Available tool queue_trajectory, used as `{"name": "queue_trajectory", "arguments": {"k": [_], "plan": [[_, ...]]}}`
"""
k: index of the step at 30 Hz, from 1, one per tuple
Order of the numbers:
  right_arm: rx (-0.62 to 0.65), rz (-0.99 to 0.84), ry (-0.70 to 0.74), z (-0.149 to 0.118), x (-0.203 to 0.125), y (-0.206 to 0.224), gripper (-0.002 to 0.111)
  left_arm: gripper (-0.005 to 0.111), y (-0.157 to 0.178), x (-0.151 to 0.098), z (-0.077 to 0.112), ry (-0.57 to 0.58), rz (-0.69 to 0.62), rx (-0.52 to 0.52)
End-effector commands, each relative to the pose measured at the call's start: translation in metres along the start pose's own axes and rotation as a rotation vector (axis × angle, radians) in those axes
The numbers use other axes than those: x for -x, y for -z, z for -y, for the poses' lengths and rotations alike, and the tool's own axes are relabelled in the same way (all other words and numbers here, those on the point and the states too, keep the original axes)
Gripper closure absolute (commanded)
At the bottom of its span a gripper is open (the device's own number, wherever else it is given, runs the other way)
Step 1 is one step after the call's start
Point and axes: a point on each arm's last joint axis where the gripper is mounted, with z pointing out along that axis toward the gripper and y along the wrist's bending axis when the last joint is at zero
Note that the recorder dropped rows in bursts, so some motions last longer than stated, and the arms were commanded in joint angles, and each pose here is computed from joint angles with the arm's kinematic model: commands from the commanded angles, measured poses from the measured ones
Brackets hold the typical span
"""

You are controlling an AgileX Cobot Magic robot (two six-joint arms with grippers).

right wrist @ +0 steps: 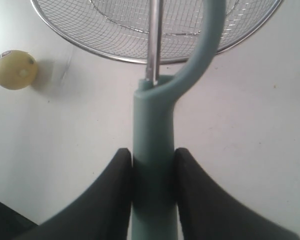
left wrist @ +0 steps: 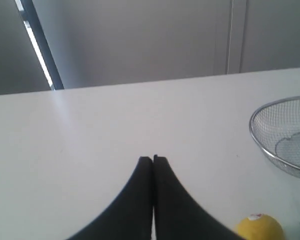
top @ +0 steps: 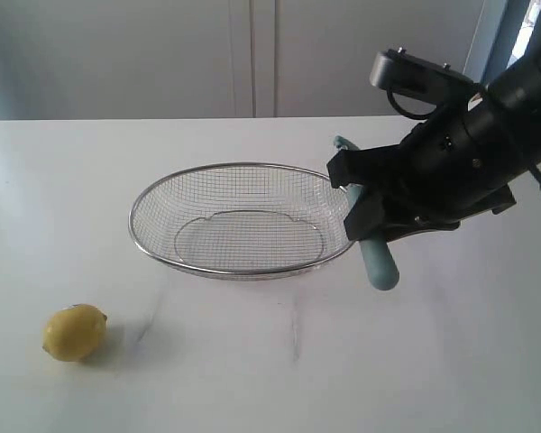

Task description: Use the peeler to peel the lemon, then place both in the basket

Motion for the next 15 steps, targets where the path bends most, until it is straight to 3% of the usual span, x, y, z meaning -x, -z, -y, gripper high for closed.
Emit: {"name": "queue_trajectory", "arguments": {"k": [1,8,15], "plan": [[-0.001,0.029,0.012,0.000,0.003,0.003,0.108,0.107,-0.010,0.012,-0.001,0.013,-0.126,-0.020],[0.001,0.051,0.010,0.000,0.006,0.003,0.108,0.107,-0.032,0.024,-0.003,0.019,-0.246,-0.033],[-0.002,0.085,0.043,0.000,0.009,0.003,0.108,0.107,-0.049,0.019,-0.002,0.015,-0.450,-0.065]]}}
